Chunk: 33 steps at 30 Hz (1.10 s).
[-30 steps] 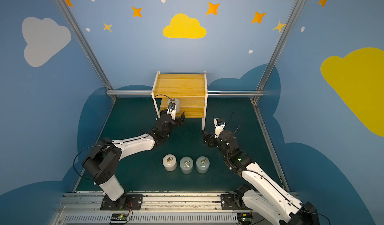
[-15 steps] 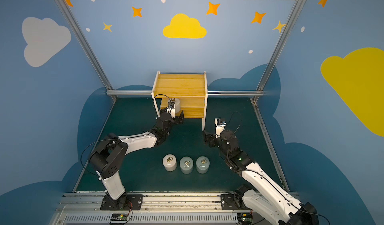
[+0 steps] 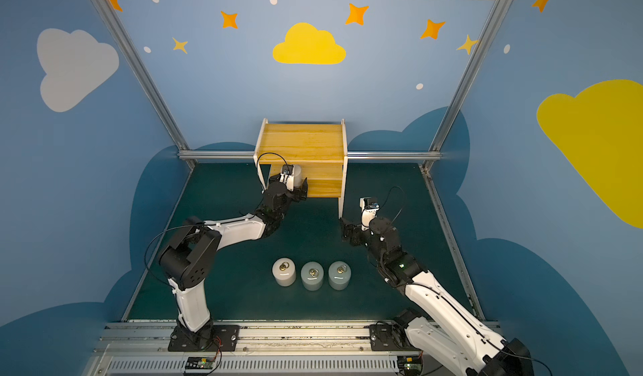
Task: Remove the tea canisters from the shelf
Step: Pick up the tea canister from the shelf.
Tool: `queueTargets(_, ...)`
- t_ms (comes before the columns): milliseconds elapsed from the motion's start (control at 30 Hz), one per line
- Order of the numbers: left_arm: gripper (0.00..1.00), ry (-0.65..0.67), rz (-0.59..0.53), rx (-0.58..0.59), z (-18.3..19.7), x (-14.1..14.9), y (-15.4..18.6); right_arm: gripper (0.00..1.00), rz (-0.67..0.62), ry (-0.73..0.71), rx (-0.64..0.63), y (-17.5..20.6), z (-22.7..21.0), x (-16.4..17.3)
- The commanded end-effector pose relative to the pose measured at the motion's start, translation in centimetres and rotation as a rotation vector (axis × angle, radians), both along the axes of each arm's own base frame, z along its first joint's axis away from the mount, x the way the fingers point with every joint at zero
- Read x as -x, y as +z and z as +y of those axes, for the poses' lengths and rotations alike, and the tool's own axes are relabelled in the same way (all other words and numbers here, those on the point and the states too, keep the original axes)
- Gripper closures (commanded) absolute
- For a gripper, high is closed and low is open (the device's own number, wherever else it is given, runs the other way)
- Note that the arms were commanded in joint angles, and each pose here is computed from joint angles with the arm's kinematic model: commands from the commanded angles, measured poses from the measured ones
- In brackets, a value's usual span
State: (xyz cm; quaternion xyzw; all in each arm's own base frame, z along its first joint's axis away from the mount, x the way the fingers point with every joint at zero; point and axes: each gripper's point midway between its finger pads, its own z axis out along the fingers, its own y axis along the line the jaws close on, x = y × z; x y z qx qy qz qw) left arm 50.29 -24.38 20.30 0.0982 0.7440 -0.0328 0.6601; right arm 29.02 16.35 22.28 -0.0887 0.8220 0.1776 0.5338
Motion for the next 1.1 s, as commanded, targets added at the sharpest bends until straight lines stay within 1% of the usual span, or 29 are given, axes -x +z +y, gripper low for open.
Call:
queueTargets(0,0.03,-0.018,-0.051,0.001,-0.5,-0.8,1.4,0.06,0.029,0.001,0.005,-1.0,-0.2,0.3)
queueTargets(133,0.06,-0.023,-0.059,0.002,-0.6,-1.1,1.3,0.06,0.033,-0.001,0.007,-1.2,-0.3,0.3)
queueTargets(233,0.09,-0.030,-0.067,0.003,-0.8,-1.3,1.3,0.06,0.037,0.000,0.005,-1.3,-0.4,0.4)
queueTargets(567,0.30,-0.077,-0.092,0.016,-1.3,-0.8,1.9,0.06,0.037,-0.016,0.006,-1.4,-1.0,0.7)
queueTargets(667,0.33,-0.084,-0.088,0.018,-1.3,-0.6,1.6,0.06,0.033,-0.018,0.007,-1.3,-1.2,0.8)
queueTargets(833,0.36,-0.089,-0.091,0.024,-1.2,0.1,1.7,0.06,0.026,-0.024,0.008,-1.0,-1.5,0.9)
queueTargets(1067,0.36,-0.114,-0.108,0.013,-1.6,2.3,2.5,0.06,0.020,-0.031,0.011,-0.8,-2.0,1.1)
